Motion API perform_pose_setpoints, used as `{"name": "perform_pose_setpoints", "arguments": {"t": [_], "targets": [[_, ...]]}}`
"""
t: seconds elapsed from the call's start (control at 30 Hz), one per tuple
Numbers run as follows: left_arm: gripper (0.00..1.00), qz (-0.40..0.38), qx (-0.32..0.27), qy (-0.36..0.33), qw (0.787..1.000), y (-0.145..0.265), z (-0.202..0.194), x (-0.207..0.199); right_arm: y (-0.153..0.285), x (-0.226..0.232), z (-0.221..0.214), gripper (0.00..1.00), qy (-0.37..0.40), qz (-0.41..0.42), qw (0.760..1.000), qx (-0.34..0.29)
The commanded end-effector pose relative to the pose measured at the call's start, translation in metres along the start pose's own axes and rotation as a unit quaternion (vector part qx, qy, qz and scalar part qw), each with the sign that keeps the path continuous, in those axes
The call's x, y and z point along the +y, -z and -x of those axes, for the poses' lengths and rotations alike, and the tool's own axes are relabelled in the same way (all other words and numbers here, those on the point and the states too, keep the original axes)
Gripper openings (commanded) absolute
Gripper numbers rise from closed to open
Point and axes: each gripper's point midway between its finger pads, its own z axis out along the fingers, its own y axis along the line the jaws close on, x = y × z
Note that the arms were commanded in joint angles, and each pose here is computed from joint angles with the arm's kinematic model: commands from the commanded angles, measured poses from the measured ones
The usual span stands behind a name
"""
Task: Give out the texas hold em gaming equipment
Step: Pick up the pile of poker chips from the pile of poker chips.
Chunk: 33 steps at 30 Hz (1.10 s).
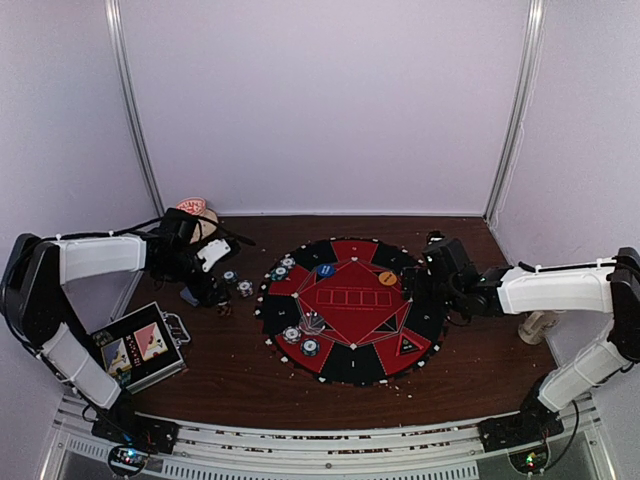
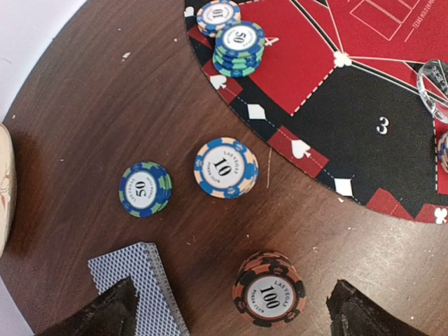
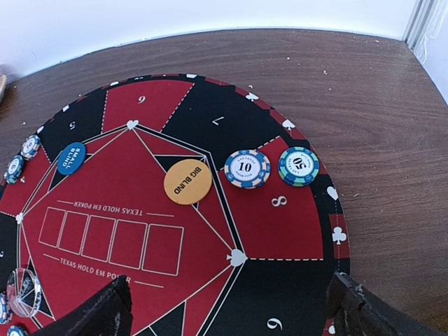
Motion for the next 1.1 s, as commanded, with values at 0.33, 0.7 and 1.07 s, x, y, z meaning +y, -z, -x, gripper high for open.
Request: {"name": "perform_pose_setpoints", "arguments": {"t": [0.33,0.7,1.07], "targets": [[0.93,-0.049,0.01,-0.001,0.999,-0.016,-0.012,-0.018,0.002,0.013,0.006,0.98,0.009,0.012,1.0,-0.009],[0.88,-0.032,0.029,0.003,0.999,-0.023,-0.025,-0.013,0.002,0.015,0.005,0.97,0.012,0.011,1.0,-0.009],[0.77,-0.039,0.037,0.008,0.999,-0.03,-0.031,-0.013,0.002,0.016,0.005,0.97,0.013,0.011,1.0,-0.01]]}}
